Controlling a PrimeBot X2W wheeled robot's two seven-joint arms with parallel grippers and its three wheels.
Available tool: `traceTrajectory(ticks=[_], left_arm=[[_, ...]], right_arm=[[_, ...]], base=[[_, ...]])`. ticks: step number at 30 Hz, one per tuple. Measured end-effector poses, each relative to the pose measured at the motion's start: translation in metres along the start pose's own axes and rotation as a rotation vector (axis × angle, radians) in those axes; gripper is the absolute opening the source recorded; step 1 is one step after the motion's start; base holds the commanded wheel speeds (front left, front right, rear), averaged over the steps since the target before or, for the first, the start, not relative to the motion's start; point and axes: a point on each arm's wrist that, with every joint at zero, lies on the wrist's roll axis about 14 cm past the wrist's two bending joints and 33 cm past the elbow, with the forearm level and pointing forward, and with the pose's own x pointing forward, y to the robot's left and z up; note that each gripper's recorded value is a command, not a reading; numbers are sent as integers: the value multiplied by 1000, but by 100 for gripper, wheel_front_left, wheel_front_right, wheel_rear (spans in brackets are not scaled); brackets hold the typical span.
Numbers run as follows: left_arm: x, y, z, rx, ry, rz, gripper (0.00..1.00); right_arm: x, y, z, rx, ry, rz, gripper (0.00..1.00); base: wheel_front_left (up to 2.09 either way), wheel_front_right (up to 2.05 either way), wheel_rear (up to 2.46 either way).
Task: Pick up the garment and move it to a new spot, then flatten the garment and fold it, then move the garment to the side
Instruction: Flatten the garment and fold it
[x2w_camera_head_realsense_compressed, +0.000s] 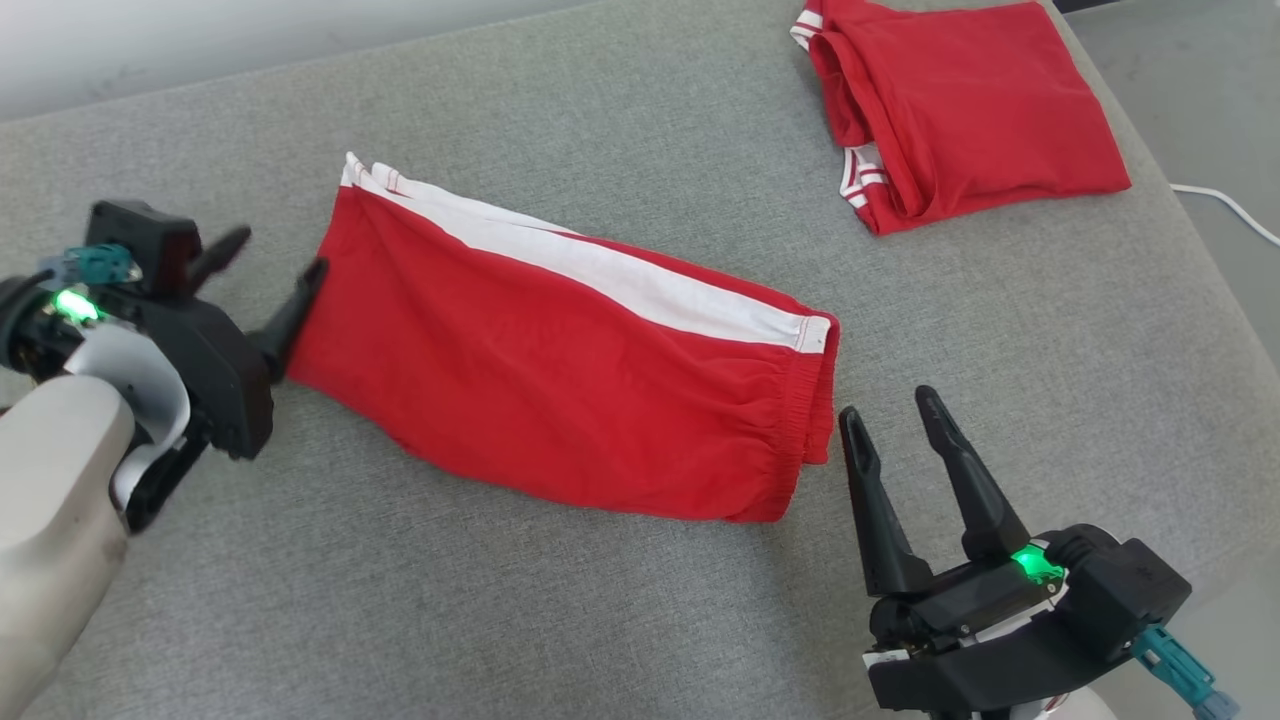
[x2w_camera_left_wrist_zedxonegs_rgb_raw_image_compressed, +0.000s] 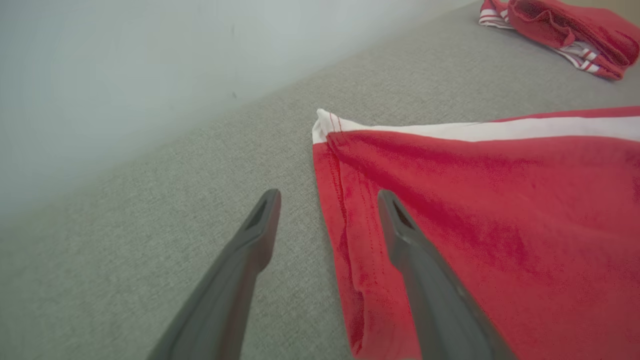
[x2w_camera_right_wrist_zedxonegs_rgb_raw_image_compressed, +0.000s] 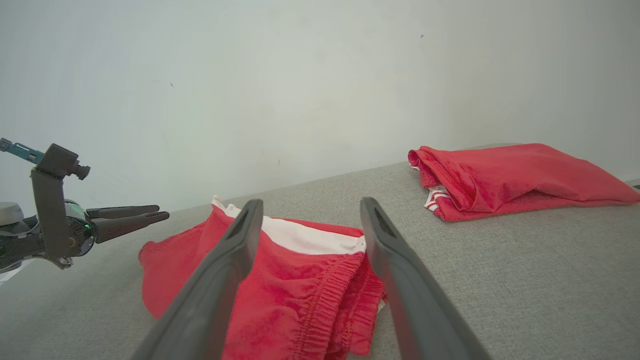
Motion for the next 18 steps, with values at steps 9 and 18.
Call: traceTrajectory(ticks=[9,18], left_arm=[[-3,-15,-53,-25,262,-80,100],[6,-34,-60,-64,329,-146,0]], right_arm=[[5,3,-4,-5,9,9,100],[3,-5,-5,-9,15,-20,100]], base=[[0,0,0],[0,0,0]])
